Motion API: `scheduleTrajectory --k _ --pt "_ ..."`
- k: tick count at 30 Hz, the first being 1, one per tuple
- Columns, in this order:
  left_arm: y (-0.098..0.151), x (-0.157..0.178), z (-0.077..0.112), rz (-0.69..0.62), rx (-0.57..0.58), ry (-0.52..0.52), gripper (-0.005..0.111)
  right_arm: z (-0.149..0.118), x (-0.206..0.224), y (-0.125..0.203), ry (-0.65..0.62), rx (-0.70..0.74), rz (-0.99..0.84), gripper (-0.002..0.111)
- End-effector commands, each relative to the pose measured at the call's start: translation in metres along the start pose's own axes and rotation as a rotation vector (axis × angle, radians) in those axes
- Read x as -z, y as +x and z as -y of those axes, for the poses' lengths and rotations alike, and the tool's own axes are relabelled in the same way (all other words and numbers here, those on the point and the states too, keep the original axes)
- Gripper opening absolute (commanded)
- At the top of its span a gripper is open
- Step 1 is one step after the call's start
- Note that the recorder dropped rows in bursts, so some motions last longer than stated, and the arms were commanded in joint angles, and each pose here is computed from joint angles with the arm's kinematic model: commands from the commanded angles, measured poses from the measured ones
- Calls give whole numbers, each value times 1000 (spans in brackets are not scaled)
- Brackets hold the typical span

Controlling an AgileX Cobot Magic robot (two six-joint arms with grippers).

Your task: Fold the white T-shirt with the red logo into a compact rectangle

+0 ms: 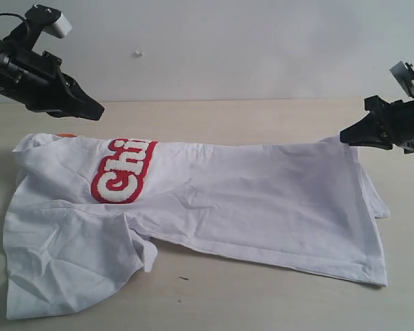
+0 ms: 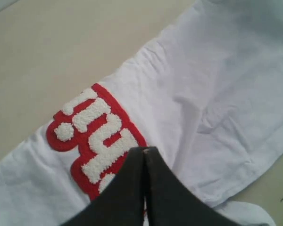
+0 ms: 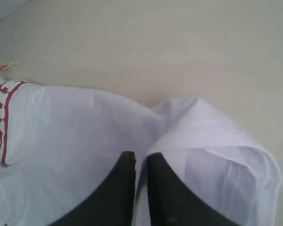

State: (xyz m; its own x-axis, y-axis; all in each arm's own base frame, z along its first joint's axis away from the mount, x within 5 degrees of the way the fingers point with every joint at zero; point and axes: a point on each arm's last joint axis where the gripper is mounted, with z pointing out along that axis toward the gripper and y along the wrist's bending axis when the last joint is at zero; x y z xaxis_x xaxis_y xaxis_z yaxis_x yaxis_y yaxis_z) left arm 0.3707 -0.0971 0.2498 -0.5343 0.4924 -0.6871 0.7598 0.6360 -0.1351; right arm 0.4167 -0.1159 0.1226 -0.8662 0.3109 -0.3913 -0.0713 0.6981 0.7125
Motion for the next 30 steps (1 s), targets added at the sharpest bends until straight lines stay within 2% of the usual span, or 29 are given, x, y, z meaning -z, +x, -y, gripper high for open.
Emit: scheduleTrajectory --k 1,5,8,16,18,19,20,21,30 --pt "-2 4 3 9 0 21 0 -6 10 -8 52 44 20 12" --pt "-1 4 5 4 0 32 0 3 12 -9 153 42 30 11" --pt "-1 5 6 -4 0 51 0 7 13 -13 200 43 68 2" --pt "-1 4 5 4 -8 32 0 -18 21 -38 34 99 155 0" --pt "-1 4 5 4 -8 32 0 -16 21 -32 62 130 78 4" --pt "-1 4 5 4 -10 32 0 -8 21 -24 130 127 -14 20" --pt "-1 4 5 3 -11 34 0 -4 21 -22 176 111 -32 27" --pt "-1 5 6 -1 -11 44 0 6 22 -18 271 37 -65 43" --pt "-1 5 7 -5 -18 55 0 -2 2 -11 230 47 -135 41"
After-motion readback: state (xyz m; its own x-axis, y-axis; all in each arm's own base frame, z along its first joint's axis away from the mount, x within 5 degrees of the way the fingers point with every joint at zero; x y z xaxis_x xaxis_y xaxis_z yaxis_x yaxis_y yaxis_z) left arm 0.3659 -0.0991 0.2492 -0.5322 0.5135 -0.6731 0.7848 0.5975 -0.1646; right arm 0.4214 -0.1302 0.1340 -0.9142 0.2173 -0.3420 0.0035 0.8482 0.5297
